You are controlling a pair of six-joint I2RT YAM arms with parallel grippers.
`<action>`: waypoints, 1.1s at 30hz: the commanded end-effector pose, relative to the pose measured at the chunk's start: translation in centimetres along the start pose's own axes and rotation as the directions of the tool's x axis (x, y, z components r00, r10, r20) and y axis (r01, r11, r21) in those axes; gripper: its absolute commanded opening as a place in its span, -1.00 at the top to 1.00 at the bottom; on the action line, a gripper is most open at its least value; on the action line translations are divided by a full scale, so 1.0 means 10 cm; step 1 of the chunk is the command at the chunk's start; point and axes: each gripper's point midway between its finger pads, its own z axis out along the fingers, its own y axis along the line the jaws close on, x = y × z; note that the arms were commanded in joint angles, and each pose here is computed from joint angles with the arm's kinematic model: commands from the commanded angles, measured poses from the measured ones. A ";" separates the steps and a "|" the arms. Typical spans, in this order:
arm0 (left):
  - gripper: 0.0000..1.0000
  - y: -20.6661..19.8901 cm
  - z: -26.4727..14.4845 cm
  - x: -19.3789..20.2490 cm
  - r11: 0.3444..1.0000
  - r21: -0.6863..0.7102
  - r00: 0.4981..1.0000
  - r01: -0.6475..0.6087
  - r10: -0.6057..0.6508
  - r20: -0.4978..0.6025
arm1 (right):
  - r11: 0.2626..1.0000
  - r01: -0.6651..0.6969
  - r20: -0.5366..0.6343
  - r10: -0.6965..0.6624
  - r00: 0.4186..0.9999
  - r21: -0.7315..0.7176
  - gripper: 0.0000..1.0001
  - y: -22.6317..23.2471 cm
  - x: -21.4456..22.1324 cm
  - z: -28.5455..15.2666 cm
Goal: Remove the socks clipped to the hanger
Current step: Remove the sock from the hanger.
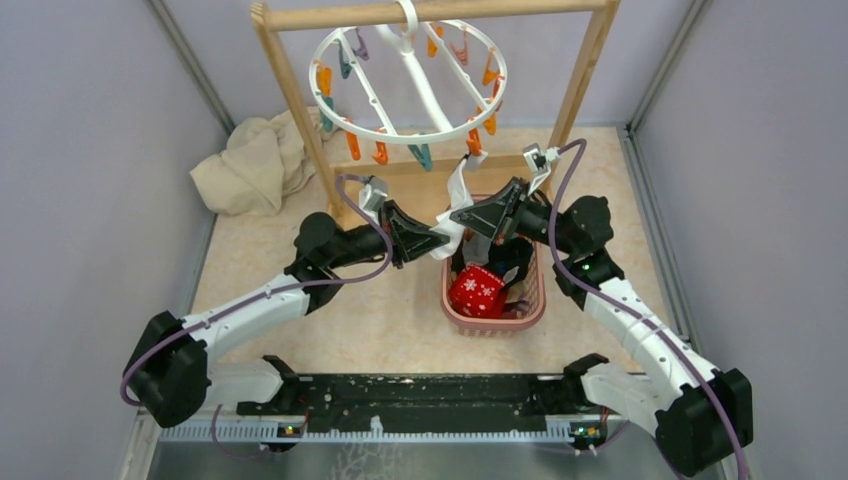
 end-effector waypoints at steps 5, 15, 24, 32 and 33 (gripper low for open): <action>1.00 -0.01 0.05 -0.15 1.000 -0.009 1.000 -0.015 0.015 0.000 | 0.998 0.049 0.027 -0.048 0.998 -0.046 1.00 0.12 -0.07 -0.03; 1.00 0.22 -0.06 -0.07 0.981 -0.190 0.997 0.027 -0.041 -0.072 | 0.994 0.083 -0.020 -0.082 0.996 0.067 0.26 -0.08 -0.01 -0.06; 1.00 0.23 -0.16 -0.13 0.966 -0.258 0.993 0.017 -0.047 -0.107 | 0.949 0.210 -0.053 -0.203 0.978 0.234 0.06 -0.29 -0.05 -0.21; 1.00 0.19 -0.17 -0.27 0.958 -0.287 0.990 0.013 -0.052 -0.132 | 0.845 0.381 -0.055 -0.390 0.919 0.374 0.06 -0.36 -0.36 -0.37; 1.00 0.17 -0.16 -0.30 0.958 -0.286 0.990 0.013 -0.052 -0.132 | 0.835 0.392 -0.060 -0.402 0.914 0.387 0.06 -0.36 -0.37 -0.39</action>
